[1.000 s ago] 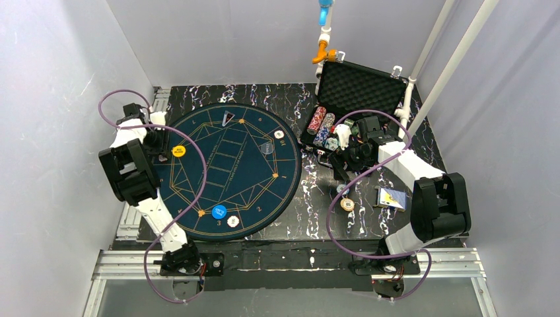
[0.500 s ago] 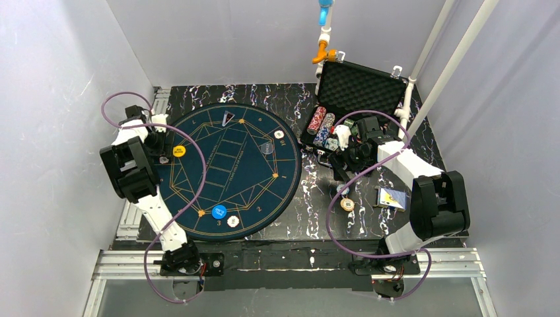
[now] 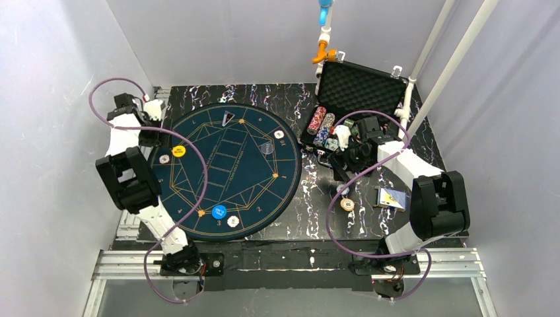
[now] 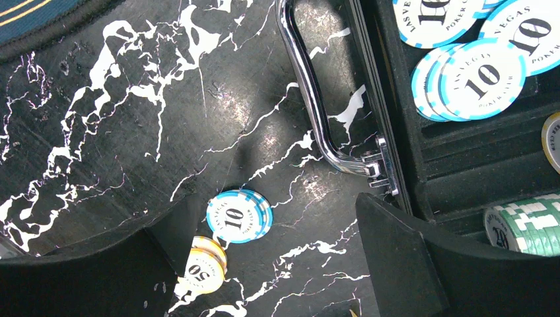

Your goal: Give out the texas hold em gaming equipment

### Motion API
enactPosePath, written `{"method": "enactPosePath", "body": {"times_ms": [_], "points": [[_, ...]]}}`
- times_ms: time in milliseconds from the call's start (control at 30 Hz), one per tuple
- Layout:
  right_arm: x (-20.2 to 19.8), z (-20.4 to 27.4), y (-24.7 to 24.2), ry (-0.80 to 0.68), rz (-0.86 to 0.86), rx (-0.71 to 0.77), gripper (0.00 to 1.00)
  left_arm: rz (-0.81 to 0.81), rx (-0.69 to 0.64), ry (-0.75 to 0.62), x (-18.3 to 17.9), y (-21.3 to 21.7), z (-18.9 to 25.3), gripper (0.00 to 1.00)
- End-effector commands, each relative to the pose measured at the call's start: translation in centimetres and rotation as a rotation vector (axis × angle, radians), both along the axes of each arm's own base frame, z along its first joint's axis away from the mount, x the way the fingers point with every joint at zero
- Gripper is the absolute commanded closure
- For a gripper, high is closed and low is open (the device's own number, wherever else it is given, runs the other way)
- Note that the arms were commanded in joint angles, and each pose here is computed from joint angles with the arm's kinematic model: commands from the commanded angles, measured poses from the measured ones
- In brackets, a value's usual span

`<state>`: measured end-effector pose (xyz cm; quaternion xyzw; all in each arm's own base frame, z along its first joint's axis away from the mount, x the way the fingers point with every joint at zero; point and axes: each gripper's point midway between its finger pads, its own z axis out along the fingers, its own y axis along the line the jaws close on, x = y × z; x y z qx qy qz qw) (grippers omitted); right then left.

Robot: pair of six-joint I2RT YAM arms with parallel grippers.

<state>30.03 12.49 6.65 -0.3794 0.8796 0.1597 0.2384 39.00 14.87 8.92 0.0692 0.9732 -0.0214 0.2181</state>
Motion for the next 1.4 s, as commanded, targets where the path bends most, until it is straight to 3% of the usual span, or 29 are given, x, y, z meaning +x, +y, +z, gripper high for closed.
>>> {"method": "enactPosePath", "body": {"times_ms": [0,200,400,1067,1367], "points": [[-0.5,0.9,0.0,-0.025,0.046,0.011,0.03,-0.15,-0.094,-0.109,-1.9,-6.1,6.7,0.18],[-2.3,0.1,-1.1,-0.035,0.114,-0.136,0.05,-0.307,-0.107,-0.085,-5.7,-13.9,6.7,0.18],[-2.7,-1.2,-0.4,-0.065,0.095,-0.306,0.04,-0.316,-0.201,-0.065,-7.5,-17.6,6.5,0.18],[-3.6,-4.7,-1.4,0.057,0.002,-0.338,0.06,-0.297,-0.23,-0.059,-8.3,-18.5,6.4,0.17],[-5.0,-5.5,-1.6,0.164,0.017,-0.27,0.27,-0.301,-0.219,-0.074,-8.0,-18.4,6.8,0.17]]}}
